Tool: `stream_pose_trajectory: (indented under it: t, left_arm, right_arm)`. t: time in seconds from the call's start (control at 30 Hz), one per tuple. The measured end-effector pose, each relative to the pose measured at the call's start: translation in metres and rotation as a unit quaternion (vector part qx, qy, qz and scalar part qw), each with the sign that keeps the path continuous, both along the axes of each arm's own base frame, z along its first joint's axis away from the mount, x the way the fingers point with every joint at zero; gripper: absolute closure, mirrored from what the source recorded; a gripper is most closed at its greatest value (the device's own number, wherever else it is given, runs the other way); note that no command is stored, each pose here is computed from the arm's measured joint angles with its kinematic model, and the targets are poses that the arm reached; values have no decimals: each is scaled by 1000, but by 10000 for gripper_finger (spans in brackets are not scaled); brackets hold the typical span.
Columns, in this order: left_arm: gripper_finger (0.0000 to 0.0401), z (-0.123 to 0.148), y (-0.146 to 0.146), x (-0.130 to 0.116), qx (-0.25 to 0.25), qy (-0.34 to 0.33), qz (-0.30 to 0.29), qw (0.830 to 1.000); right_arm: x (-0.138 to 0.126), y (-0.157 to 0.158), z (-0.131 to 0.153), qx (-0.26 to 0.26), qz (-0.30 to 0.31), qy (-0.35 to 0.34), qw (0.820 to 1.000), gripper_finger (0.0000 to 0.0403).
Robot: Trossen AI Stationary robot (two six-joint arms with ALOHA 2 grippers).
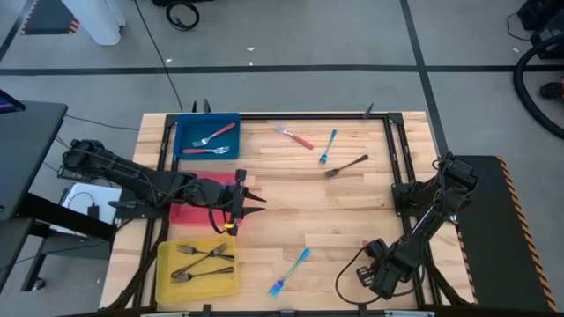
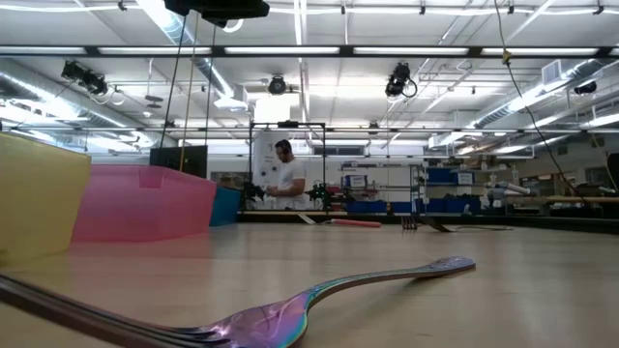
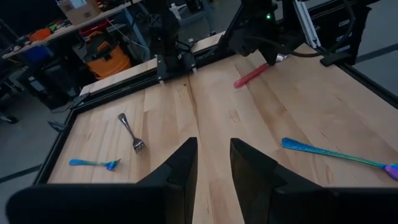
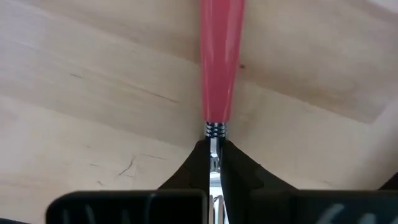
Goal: Sort silverware by color (type)
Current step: Put the pink fork into the blue bin
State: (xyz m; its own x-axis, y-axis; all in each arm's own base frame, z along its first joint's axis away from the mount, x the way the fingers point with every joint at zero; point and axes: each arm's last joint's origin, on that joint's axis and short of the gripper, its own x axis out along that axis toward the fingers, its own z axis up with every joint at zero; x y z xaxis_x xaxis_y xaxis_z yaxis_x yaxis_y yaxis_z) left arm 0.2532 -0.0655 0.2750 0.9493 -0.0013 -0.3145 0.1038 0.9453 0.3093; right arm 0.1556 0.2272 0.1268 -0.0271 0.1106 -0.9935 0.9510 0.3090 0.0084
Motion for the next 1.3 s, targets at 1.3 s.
stream_pose_trajectory:
  t: [1.3]
  left_arm:
    - [305, -6, 68, 38, -259, -112, 187, 941]
  right_arm:
    - [122, -162, 135, -546, 287, -328, 716, 381]
